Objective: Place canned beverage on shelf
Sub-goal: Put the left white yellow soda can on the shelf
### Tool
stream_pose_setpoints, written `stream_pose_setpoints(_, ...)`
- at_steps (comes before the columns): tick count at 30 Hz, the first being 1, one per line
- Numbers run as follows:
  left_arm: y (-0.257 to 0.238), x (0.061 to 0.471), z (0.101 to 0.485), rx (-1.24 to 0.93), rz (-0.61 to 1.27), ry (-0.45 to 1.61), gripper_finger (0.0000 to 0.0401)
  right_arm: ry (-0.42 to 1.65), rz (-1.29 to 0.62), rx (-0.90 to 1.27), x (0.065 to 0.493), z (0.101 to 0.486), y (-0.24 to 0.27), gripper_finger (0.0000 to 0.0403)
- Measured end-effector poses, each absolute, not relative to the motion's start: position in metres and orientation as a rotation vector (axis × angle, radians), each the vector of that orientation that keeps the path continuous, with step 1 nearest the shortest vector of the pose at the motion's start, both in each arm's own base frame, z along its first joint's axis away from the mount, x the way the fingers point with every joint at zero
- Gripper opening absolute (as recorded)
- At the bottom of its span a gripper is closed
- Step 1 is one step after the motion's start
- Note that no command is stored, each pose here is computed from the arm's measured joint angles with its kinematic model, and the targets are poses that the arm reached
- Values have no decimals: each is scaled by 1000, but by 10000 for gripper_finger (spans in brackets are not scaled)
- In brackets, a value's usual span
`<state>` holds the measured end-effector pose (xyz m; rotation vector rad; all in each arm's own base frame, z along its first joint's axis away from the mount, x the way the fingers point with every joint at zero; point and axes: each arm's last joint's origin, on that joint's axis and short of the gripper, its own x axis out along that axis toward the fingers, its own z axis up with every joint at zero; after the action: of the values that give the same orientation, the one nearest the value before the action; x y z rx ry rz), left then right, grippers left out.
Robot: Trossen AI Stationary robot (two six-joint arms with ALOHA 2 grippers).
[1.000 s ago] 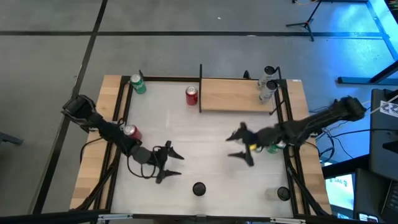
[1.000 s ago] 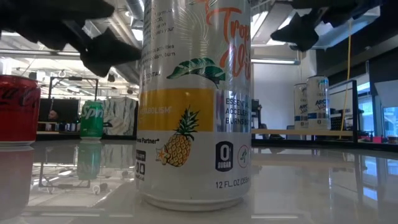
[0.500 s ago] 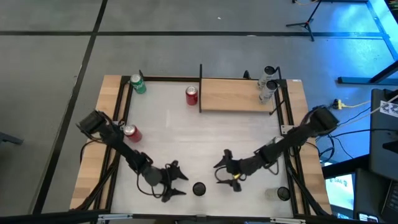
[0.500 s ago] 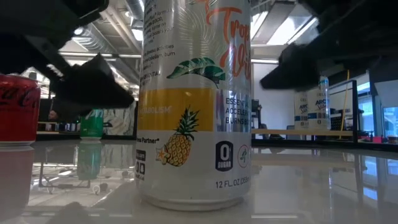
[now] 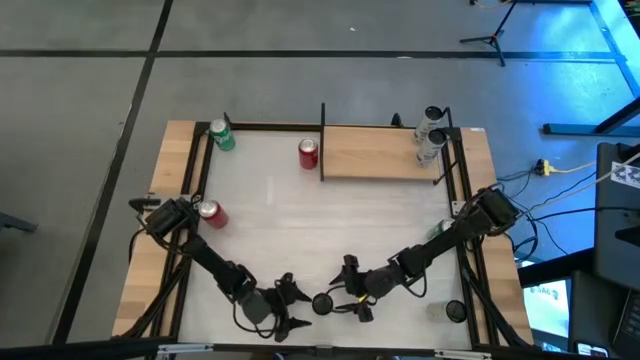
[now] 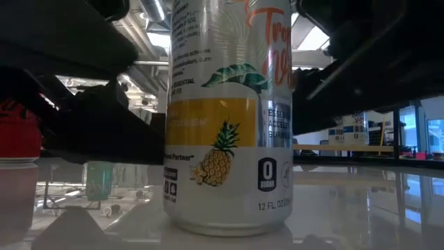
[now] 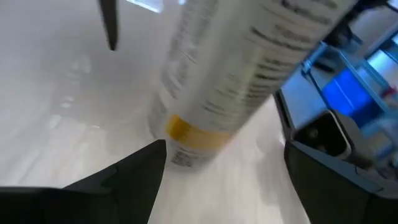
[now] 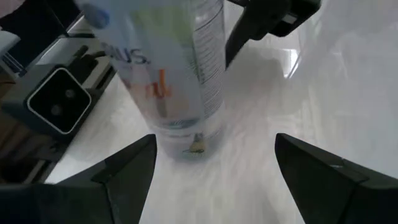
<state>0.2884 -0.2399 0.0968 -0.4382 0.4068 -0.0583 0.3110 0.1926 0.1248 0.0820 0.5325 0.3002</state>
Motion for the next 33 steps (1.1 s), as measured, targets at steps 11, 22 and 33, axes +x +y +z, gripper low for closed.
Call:
stream_pose_setpoints(11,-229,293,96,-449,109,346,318,517,267,110,313,127,193,324)
stream_pose_setpoints(22,-213,301,91,-448,214,361,318,562,277,132,311,124,193,324)
stream_pose_setpoints(33,-199,308,90,-428,322,323,318,554,277,154,311,126,193,324)
